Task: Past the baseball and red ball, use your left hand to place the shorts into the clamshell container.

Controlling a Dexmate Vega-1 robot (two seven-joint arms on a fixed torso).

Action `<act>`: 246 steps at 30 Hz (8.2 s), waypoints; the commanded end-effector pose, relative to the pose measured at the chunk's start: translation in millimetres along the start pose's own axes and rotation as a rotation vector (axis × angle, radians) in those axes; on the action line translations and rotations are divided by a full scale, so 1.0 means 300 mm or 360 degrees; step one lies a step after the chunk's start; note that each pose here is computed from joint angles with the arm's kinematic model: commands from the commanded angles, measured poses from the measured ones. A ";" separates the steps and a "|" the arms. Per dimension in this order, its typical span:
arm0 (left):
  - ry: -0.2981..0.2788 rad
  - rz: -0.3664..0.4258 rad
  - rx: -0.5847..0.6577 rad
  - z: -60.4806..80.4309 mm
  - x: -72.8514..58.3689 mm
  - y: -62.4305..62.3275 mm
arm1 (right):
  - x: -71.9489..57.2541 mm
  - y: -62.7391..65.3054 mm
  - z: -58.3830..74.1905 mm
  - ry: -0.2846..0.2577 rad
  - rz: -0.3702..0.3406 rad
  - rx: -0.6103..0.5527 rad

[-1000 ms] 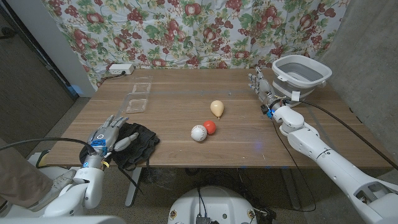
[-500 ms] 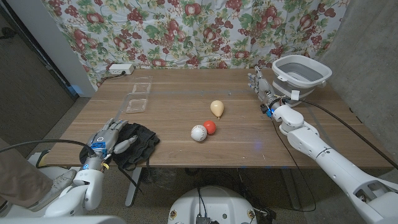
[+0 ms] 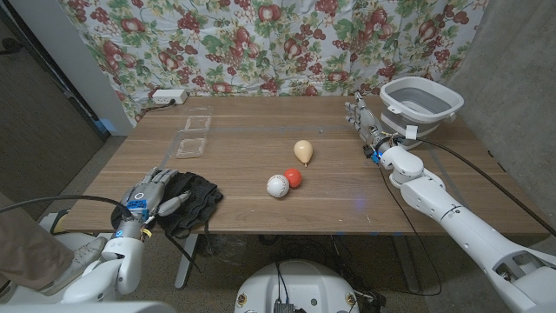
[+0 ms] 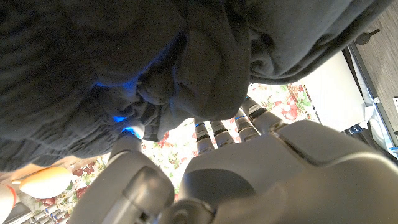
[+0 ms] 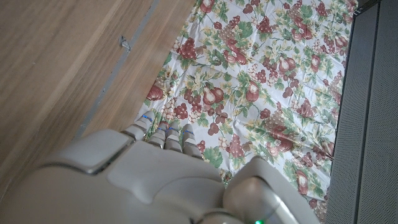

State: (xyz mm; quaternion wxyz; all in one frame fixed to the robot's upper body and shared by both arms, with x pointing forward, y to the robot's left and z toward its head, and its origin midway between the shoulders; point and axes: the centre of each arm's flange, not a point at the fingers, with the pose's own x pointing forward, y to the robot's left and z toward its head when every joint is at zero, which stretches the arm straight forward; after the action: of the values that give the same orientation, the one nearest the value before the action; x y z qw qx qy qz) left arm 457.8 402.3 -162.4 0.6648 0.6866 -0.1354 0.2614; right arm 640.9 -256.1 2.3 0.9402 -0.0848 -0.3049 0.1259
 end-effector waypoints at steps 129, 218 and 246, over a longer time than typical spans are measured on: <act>0.0095 0.0020 -0.0028 0.056 -0.033 -0.085 | -0.028 -0.025 0.027 -0.0018 0.0000 0.0017; -0.0284 0.0786 -0.0274 0.226 0.070 0.412 | -0.027 -0.049 -0.020 0.0012 -0.0054 0.0059; -0.0345 0.0888 -0.0378 0.239 0.120 0.562 | 0.000 -0.071 0.002 0.0018 -0.0041 0.0041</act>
State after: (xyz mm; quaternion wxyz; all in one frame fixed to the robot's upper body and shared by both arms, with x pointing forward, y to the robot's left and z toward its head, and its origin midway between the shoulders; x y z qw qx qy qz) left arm 416.3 324.5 -15.1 0.6227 0.5763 -0.4067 0.3386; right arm 643.8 -273.5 2.7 0.9449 -0.0654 -0.2980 0.1185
